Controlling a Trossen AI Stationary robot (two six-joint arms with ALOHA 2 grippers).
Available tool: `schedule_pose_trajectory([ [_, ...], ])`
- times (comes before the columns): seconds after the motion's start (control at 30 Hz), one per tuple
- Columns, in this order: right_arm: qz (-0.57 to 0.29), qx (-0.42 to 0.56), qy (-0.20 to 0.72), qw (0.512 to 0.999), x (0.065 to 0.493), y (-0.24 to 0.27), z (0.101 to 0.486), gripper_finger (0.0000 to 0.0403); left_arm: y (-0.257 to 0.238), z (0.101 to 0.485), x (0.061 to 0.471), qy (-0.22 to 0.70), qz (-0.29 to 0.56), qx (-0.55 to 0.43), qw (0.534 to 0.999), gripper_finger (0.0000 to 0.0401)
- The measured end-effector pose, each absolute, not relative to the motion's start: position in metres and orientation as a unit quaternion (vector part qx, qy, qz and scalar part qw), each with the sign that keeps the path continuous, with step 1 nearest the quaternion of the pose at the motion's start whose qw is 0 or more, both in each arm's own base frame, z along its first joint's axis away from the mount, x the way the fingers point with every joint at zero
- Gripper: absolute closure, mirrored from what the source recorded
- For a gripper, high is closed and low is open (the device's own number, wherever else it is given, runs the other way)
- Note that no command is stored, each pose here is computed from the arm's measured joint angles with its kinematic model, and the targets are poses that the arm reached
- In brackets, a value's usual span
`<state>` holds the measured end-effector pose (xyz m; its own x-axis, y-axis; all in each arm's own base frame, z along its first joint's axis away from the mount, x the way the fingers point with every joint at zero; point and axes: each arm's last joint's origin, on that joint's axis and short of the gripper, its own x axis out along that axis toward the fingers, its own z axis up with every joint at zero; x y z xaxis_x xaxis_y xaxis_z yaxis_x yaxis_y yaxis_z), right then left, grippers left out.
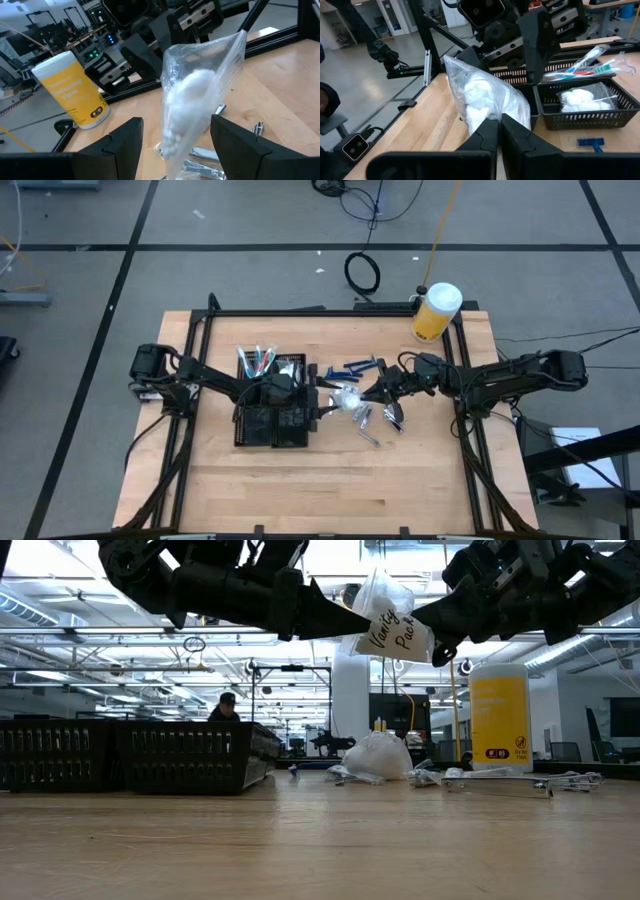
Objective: Pick & Place Travel size toiletries
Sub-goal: Put the cotton pack into the top right black bin
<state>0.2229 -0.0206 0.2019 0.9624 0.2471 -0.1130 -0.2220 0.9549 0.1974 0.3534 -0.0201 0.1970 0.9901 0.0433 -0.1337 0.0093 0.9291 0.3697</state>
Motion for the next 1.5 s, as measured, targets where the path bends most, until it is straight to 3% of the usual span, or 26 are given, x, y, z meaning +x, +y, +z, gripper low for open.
schedule_pose_trajectory([
  [0.13, 0.119, 0.092, 0.069, 0.986, 0.223, -0.021, 0.202, 0.0403, -0.020, 0.197, 0.353, 0.070, 0.009, 0.188, 0.980, 0.0216],
  [0.43, 0.118, 0.093, 0.075, 0.986, 0.223, -0.021, 0.201, 0.0403, -0.020, 0.197, 0.353, 0.068, 0.005, 0.188, 0.980, 0.0388],
  [0.67, 0.117, 0.098, 0.096, 0.984, 0.222, -0.020, 0.196, 0.0375, -0.025, 0.202, 0.351, 0.063, -0.003, 0.192, 0.979, 0.0399],
  [1.07, 0.117, 0.086, 0.106, 0.984, 0.222, -0.021, 0.194, 0.0237, -0.023, 0.248, 0.307, 0.149, 0.077, 0.117, 0.979, 0.0400],
  [1.3, 0.123, 0.087, 0.099, 0.984, 0.222, -0.019, 0.196, 0.0228, -0.026, 0.244, 0.308, 0.160, 0.041, 0.094, 0.982, 0.0397],
  [1.5, 0.118, 0.070, 0.212, 0.968, 0.217, -0.004, 0.174, 0.0219, -0.023, 0.226, 0.316, 0.192, 0.046, 0.089, 0.976, 0.0399],
])
